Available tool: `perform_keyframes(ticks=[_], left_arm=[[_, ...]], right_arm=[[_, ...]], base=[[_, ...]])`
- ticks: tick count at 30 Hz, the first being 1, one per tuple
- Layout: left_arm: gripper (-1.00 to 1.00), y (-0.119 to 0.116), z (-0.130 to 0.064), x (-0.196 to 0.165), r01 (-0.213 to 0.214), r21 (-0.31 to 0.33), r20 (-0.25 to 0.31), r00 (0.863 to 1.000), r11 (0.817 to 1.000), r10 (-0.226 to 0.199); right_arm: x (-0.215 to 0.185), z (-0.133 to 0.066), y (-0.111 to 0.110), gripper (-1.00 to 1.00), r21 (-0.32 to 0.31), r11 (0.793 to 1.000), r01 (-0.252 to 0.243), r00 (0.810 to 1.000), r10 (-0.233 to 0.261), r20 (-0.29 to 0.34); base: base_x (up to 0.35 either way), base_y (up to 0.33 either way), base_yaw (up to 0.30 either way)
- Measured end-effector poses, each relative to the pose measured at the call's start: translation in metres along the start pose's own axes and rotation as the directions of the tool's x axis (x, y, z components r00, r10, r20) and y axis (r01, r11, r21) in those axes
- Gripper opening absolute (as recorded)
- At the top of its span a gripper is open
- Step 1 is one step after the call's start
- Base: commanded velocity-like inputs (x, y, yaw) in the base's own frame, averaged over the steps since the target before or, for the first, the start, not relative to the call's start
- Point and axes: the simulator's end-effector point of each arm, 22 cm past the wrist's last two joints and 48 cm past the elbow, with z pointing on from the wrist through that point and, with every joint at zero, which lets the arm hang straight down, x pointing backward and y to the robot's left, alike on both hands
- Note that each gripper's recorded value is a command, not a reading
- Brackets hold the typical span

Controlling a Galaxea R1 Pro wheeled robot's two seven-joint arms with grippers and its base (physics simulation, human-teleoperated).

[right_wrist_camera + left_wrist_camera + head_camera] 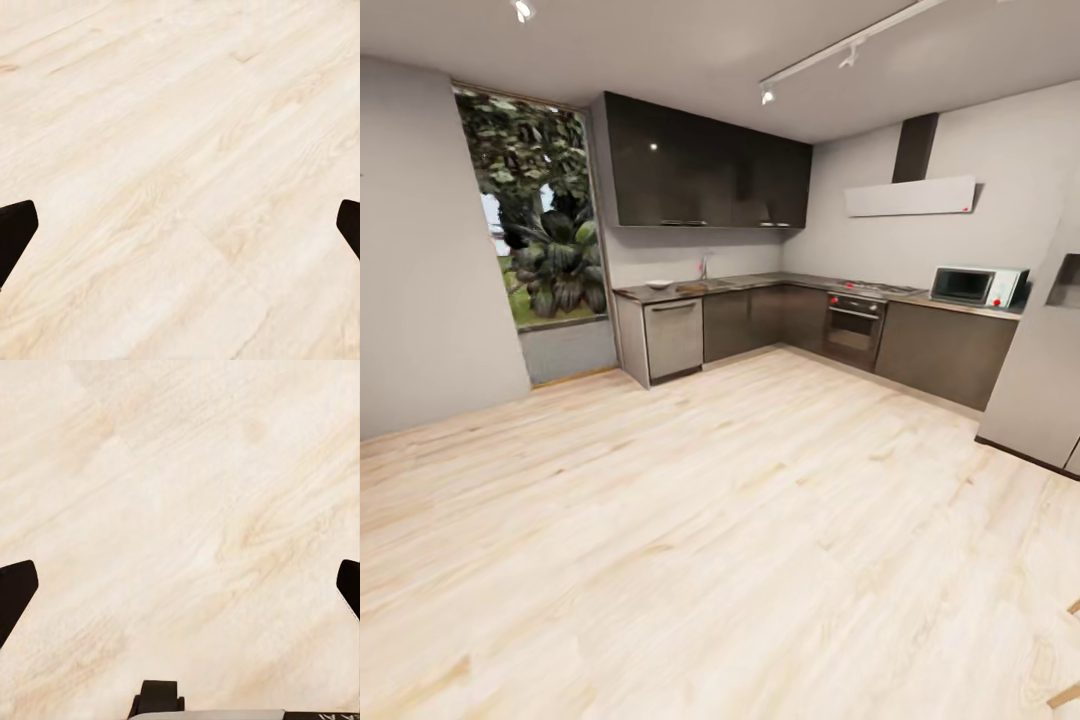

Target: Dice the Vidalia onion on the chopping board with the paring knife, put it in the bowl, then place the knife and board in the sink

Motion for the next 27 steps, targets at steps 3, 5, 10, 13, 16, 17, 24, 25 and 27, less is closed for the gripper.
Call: perform_keyframes(ticks=[3,5,10,13,16,17,24,25,27], left_arm=[[1.00,0.0000,0.0000,0.0000,0.000,0.000,0.000,1.000,1.000,0.000],[1.00,0.0000,0.0000,0.0000,0.000,0.000,0.000,1.000,1.000,0.000],[1.00,0.0000,0.0001,-0.0002,0.000,0.000,0.000,1.000,1.000,0.000],[1.00,0.0000,0.0000,-0.0001,0.000,0.000,0.000,1.000,1.000,0.000],[1.00,-0.0001,0.0001,-0.0006,-0.001,0.000,0.001,1.000,1.000,0.001],[1.00,0.0007,0.0001,-0.0005,-0.001,-0.001,0.001,1.000,1.000,0.001],[1.00,0.0000,0.0000,0.0000,-0.001,0.000,0.000,1.000,1.000,0.001],[1.00,0.0000,0.0000,0.0001,-0.001,0.000,0.000,1.000,1.000,0.001],[1.00,0.0000,-0.0003,0.0017,-0.001,0.000,-0.004,1.000,1.000,0.001]], right_arm=[[0.0001,0.0000,0.0000,1.00,0.000,1.000,0.000,1.000,0.000,0.000],[0.0000,0.0000,0.0000,1.00,0.000,1.000,0.000,1.000,0.000,0.000],[-0.0001,0.0000,0.0000,1.00,0.000,1.000,0.000,1.000,0.000,0.000],[-0.0001,0.0000,0.0000,1.00,0.000,1.000,0.000,1.000,0.000,0.000],[-0.0001,0.0000,0.0000,1.00,0.000,1.000,0.000,1.000,0.000,0.000],[-0.0001,0.0000,0.0000,1.00,0.000,1.000,0.000,1.000,0.000,0.000],[-0.0001,0.0000,0.0000,1.00,0.000,1.000,0.000,1.000,0.000,0.000],[-0.0001,0.0000,0.0000,1.00,0.000,1.000,0.000,1.000,0.000,0.000],[-0.0001,0.0000,-0.0001,1.00,0.000,1.000,0.000,1.000,0.000,0.000]], base=[[0.345,0.000,0.000],[0.345,0.000,0.000],[0.345,0.000,0.000],[0.345,0.000,0.000],[0.345,0.000,0.000],[0.345,0.000,0.000],[0.345,0.000,0.000],[0.345,0.000,0.000],[0.345,0.000,0.000]])
